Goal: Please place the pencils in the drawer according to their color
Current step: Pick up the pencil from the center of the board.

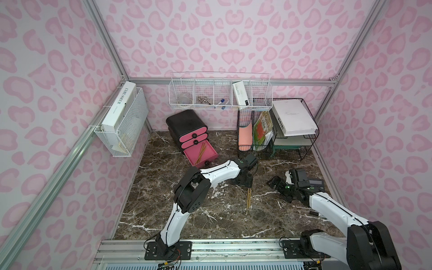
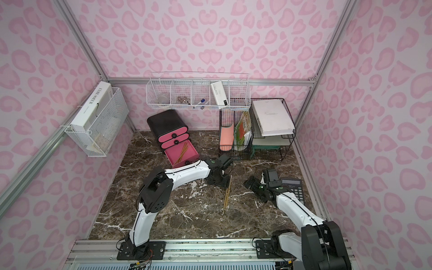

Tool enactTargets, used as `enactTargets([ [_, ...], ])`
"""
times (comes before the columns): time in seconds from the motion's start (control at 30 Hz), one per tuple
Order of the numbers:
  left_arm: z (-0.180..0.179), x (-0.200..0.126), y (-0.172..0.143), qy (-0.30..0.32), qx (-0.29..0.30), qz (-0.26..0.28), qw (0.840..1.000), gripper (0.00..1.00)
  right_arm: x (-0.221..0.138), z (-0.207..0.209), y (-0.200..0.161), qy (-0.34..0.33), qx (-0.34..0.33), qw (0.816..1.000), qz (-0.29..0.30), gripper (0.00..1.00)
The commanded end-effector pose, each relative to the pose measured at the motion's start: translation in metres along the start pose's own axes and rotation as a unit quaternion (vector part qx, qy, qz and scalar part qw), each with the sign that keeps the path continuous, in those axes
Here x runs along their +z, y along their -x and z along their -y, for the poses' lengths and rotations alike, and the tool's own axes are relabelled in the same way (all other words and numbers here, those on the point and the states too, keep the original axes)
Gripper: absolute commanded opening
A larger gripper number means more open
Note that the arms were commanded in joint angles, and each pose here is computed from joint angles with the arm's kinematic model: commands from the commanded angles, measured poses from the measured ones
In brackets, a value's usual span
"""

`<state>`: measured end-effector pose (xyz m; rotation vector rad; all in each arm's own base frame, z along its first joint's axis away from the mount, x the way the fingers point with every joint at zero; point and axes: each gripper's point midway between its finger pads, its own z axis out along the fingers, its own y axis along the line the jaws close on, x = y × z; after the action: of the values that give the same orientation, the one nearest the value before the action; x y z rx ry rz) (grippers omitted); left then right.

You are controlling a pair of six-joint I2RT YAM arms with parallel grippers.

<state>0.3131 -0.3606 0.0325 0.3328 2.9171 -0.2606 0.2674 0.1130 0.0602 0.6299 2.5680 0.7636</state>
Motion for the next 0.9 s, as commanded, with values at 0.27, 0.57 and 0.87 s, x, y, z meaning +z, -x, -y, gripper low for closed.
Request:
enactTargets([
  [0.27,-0.007,0.016,-0.01,0.032,0.004,-0.021,0.999,0.69,0.0,0.002,0.001,-0.001,-0.004,1.0,-0.001,0.98],
  [0.57,-0.019,0.026,-0.013,0.067,0.013,-0.03,0.997,0.54,-0.001,0.0,0.004,0.001,-0.003,1.0,0.001,0.98],
  [0.87,-0.024,0.035,-0.024,0.076,0.01,-0.044,0.996,0.37,-0.003,-0.002,0.005,0.001,-0.005,1.0,0.004,0.98],
])
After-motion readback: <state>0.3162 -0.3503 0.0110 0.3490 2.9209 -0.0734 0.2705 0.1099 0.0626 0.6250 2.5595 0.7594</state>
